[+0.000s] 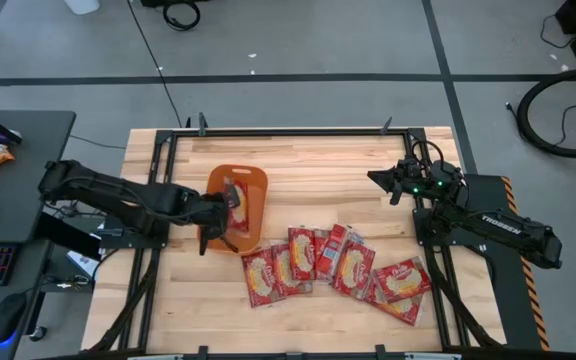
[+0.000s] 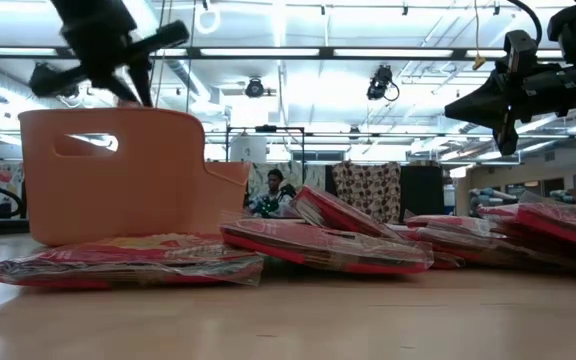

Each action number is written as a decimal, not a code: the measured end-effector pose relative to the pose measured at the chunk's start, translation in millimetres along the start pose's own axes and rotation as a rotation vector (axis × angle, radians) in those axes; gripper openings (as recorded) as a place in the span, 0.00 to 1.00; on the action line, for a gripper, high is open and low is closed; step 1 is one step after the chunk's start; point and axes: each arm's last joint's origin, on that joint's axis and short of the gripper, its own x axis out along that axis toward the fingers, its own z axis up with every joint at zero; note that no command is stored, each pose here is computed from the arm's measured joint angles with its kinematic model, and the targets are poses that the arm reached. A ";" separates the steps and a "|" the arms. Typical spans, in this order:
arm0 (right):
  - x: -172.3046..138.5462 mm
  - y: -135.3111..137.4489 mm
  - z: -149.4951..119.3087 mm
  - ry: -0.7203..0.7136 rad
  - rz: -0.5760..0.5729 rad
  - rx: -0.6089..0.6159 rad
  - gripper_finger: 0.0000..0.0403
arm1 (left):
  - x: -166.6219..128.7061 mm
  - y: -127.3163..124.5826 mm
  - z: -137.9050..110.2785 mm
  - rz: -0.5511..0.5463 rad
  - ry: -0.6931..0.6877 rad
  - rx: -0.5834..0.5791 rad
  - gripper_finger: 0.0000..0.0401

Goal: Sort popcorn bags into baskets
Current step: Put the red popcorn bag into the orange bin

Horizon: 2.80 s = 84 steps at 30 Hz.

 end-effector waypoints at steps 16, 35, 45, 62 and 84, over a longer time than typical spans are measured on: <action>0.0 0.0 0.0 0.000 0.000 0.000 0.10 | 24.7 -7.0 12.0 0.028 -0.022 0.200 0.09; 0.0 0.1 0.3 -0.003 0.002 0.000 0.10 | 22.4 -12.4 8.4 -0.005 0.028 0.151 0.30; 0.0 0.6 0.9 -0.009 0.006 -0.002 0.10 | 1.3 17.6 8.4 0.125 -0.241 -0.375 0.30; 0.0 1.1 1.8 -0.018 0.011 -0.005 0.10 | 3.2 74.3 44.9 0.208 -0.501 -1.072 0.30; 0.0 1.5 2.5 -0.025 0.015 -0.007 0.10 | 47.8 112.8 132.7 -0.061 -0.224 -0.811 0.30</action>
